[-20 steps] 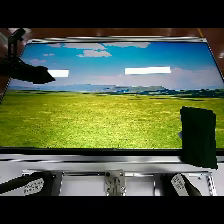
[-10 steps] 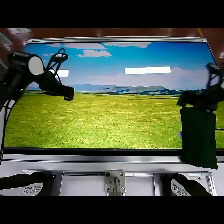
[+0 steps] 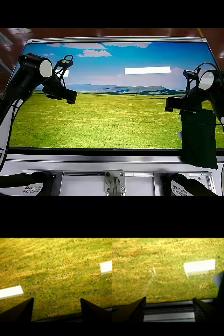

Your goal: Fold the shirts.

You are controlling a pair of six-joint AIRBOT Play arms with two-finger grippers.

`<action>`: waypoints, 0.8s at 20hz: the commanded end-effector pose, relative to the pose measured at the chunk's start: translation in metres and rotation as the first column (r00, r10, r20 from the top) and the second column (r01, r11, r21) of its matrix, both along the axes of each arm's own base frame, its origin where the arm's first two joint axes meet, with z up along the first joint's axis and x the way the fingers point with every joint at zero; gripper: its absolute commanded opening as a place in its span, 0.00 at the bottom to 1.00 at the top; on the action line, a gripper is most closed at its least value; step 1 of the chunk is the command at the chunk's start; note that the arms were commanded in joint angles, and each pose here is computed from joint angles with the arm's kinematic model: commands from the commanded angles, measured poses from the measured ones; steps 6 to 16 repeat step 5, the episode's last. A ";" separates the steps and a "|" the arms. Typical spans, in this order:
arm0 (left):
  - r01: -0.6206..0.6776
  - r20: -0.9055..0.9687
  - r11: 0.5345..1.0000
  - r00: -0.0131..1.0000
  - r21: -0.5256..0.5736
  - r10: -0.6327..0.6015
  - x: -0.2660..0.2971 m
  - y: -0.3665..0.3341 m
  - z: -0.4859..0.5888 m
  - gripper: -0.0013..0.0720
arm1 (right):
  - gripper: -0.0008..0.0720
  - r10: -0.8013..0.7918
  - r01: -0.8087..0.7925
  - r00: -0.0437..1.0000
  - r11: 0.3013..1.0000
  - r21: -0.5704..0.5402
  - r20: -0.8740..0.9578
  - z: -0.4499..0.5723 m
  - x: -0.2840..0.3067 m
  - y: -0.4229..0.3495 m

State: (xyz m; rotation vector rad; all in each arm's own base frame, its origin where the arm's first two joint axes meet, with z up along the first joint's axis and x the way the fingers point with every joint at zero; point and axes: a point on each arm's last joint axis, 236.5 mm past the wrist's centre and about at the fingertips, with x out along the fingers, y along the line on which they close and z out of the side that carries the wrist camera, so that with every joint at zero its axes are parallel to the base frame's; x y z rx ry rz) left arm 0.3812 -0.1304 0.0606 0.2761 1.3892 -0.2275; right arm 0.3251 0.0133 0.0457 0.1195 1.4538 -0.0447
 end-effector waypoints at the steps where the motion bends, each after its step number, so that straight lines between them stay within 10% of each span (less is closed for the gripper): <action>1: -0.006 0.008 1.000 1.000 -0.001 0.006 0.002 0.000 0.000 0.98 | 0.96 0.005 -0.005 1.000 1.000 0.002 -0.008 -0.001 -0.001 0.002; 16: -0.003 0.009 1.000 1.000 -0.001 0.003 0.002 0.000 0.000 0.98 | 0.96 0.005 -0.005 1.000 1.000 0.002 -0.008 -0.001 -0.001 0.002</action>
